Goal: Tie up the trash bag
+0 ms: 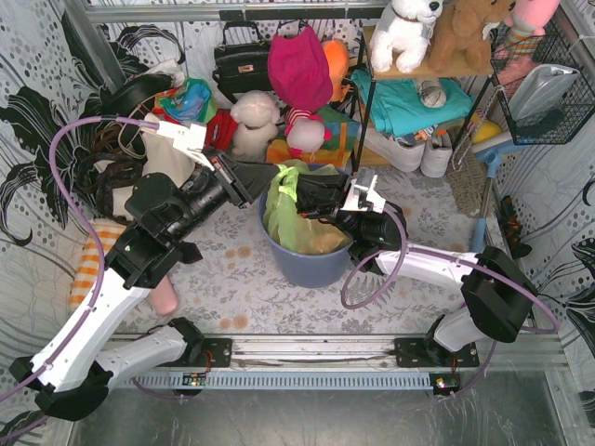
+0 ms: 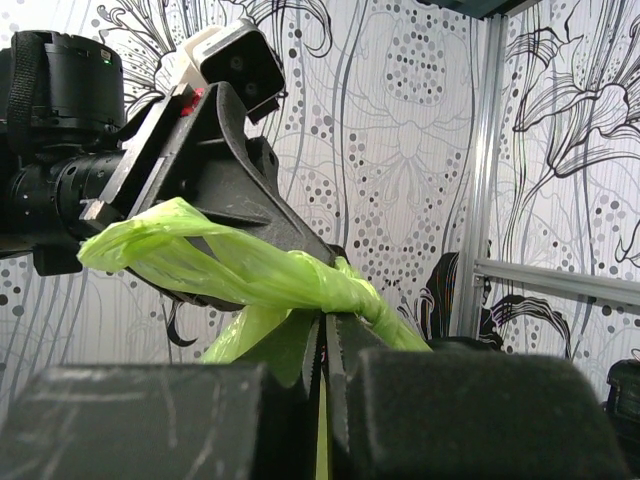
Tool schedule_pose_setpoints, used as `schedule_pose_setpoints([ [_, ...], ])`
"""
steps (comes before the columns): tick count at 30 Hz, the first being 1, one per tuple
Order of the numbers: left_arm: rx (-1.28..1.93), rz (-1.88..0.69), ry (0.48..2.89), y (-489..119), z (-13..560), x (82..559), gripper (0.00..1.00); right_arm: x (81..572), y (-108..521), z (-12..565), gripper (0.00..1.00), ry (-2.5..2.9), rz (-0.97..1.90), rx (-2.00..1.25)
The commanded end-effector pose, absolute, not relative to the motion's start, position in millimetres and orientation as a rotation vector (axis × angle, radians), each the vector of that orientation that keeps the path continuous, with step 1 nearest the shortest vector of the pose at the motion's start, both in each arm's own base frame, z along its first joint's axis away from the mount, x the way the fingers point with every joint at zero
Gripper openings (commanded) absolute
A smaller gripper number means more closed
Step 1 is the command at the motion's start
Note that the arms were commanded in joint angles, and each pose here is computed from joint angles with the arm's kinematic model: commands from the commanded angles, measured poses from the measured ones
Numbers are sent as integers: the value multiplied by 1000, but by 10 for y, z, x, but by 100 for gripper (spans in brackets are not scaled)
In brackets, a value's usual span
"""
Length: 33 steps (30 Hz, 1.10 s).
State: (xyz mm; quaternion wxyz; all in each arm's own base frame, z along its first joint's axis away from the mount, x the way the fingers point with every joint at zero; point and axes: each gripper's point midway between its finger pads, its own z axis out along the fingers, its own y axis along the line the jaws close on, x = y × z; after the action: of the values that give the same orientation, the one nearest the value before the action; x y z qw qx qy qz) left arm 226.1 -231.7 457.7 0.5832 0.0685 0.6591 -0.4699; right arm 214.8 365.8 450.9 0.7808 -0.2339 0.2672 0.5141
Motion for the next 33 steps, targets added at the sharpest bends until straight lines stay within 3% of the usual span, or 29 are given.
schedule_pose_setpoints([
  [1, 180, -1136, 1492, -2379, 4655, 2261, 17, 1922, 3455, 4852, 0, 422, 1125, -473],
  [3, 178, -1131, 1491, -2381, 4657, 2278, 2, 1924, 3457, 4838, 0, 427, 1125, -474],
  [4, 176, -1125, 1483, -2370, 4682, 2282, 0, 1922, 3453, 4842, 0, 426, 1125, -473],
  [16, 197, -1092, 1361, -2231, 5014, 2184, 0, 1946, 3440, 4820, 0, 437, 1118, -463],
  [24, 192, -1076, 1271, -2135, 5240, 2130, 0, 1956, 3426, 4767, 12, 458, 1122, -455],
  [33, 254, -1124, 1197, -2210, 5454, 2041, 0, 1941, 3399, 4736, 8, 466, 1127, -454],
])
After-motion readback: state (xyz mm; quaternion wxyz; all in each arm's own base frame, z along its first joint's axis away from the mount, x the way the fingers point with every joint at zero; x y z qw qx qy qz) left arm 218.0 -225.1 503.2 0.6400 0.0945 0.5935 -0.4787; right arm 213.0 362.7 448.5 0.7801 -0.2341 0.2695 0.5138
